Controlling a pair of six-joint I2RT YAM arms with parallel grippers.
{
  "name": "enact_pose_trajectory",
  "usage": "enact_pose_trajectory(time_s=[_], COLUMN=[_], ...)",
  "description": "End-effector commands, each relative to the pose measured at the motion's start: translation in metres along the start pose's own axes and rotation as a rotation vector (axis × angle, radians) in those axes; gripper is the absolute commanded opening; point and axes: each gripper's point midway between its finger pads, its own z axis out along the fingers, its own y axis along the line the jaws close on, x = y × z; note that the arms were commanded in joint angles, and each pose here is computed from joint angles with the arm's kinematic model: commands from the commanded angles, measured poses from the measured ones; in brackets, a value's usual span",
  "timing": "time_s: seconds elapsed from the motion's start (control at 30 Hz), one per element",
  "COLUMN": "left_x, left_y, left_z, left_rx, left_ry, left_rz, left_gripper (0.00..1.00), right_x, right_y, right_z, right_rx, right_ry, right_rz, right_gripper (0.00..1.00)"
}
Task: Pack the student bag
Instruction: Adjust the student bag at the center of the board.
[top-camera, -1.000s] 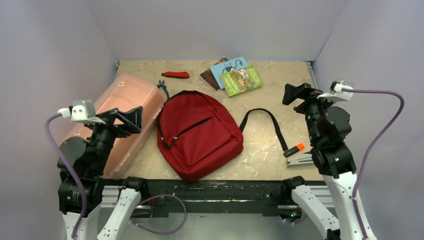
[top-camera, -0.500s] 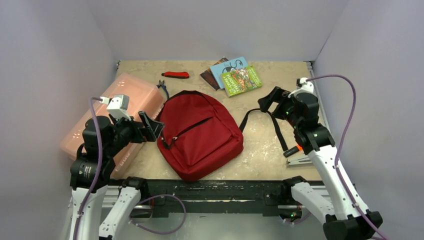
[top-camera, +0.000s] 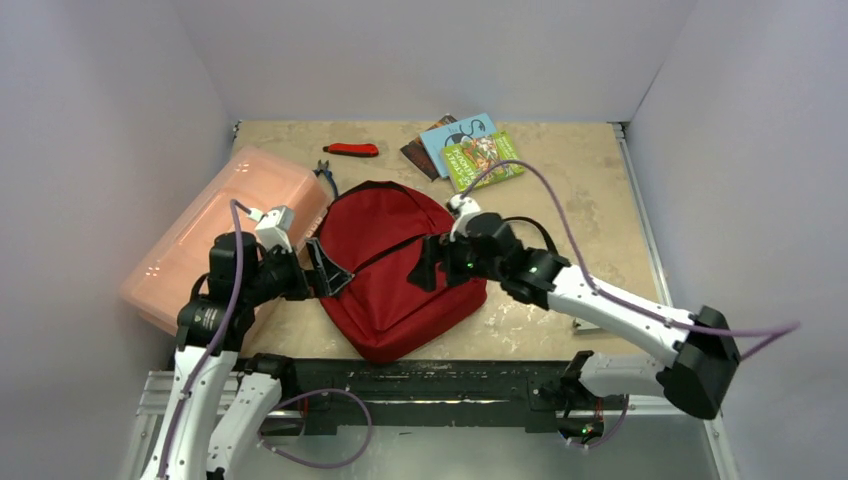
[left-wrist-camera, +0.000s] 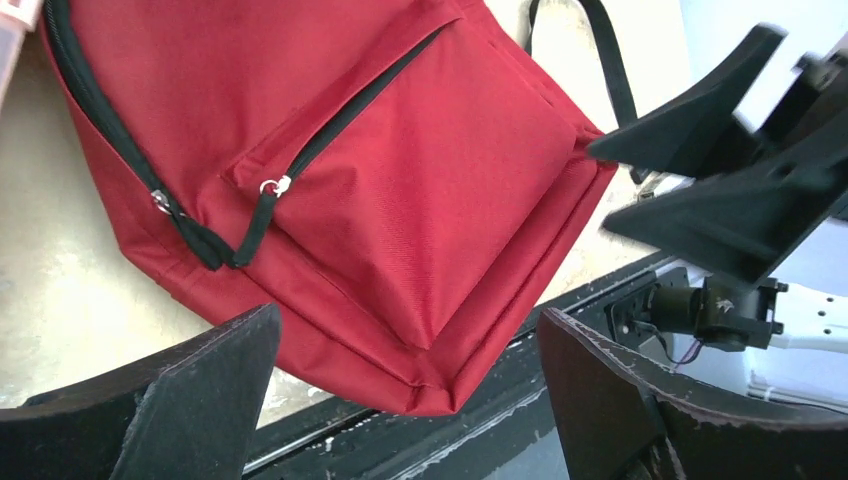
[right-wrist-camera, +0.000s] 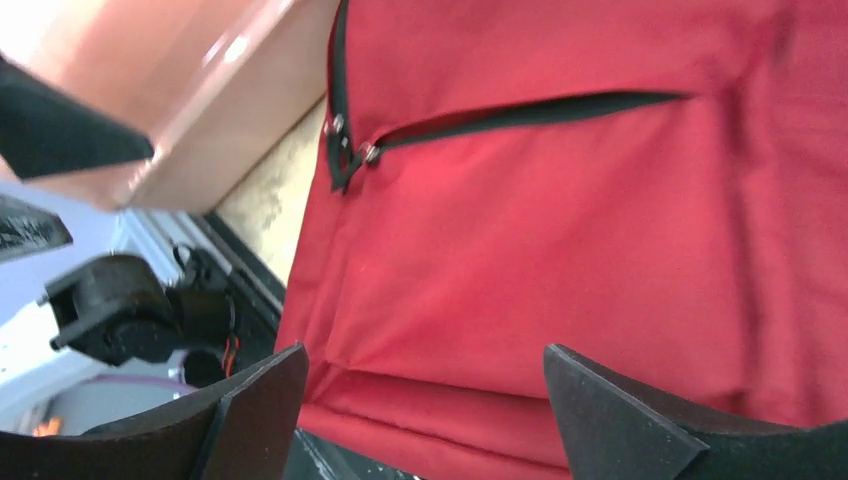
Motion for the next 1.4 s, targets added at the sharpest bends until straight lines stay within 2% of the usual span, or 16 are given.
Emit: enact_pose_trajectory(time_s=[0.0,0.1,0.2,0.3,0.4,0.5,0.6,0.77,0.9,1.13,1.27,1.37], left_x=[-0.009,-0.011,-0.014,-0.016,-0.020,-0.025,-0.027,-0.019,-0.003,0.008,0.013,0.024], left_y=[-0.010,-0.009,-0.007,-0.007,-0.003,0.001,0.001,0.008,0.024,0.066,0.068,0.067], left_z=[0.012,0.015,0.018,0.023,0.029,0.040,0.055,0.084,0.115,0.147,0.153,0.158], left_rx=[0.066,0.058,0.051,0.053,0.039,0.032,0.051,0.012,-0.097,-0.286,-0.284,-0.284], left_ry=[0.013,0.022,0.014,0.017,0.015,0.023,0.052,0.104,0.171,0.183,0.185,0.222], left_rz=[-0.032,-0.038,-0.050,-0.065,-0.070,-0.090,-0.128,-0.135,-0.152,-0.207,-0.220,-0.211], left_gripper=[1.00,1.00,1.00,1.00,1.00,1.00,1.00,1.00,0.97,0.82,0.80,0.74], right_x=[0.024,0.053,0.069,0.083,0.092,0.091,0.071,0.016,-0.003,0.001,0.021,0.029], right_y=[0.035,0.030,-0.005,-0.056,-0.123,-0.170,-0.184,-0.163,-0.135,-0.063,-0.036,-0.029], right_z=[0.034,0.054,0.060,0.051,0.035,0.015,0.000,-0.009,-0.010,0.010,0.029,0.037], right_rx=[-0.077,-0.050,0.090,0.317,0.485,0.552,0.591,0.532,0.405,0.171,0.083,0.056], right_ry=[0.035,0.102,0.127,0.136,0.134,0.083,0.018,-0.030,-0.015,0.003,0.056,0.071], right_rz=[-0.017,-0.026,-0.055,-0.011,0.148,0.299,0.268,0.036,-0.063,-0.125,-0.096,-0.087], right_gripper=[0.88,0.78,0.71,0.70,0.69,0.71,0.76,0.87,0.92,0.92,0.87,0.82])
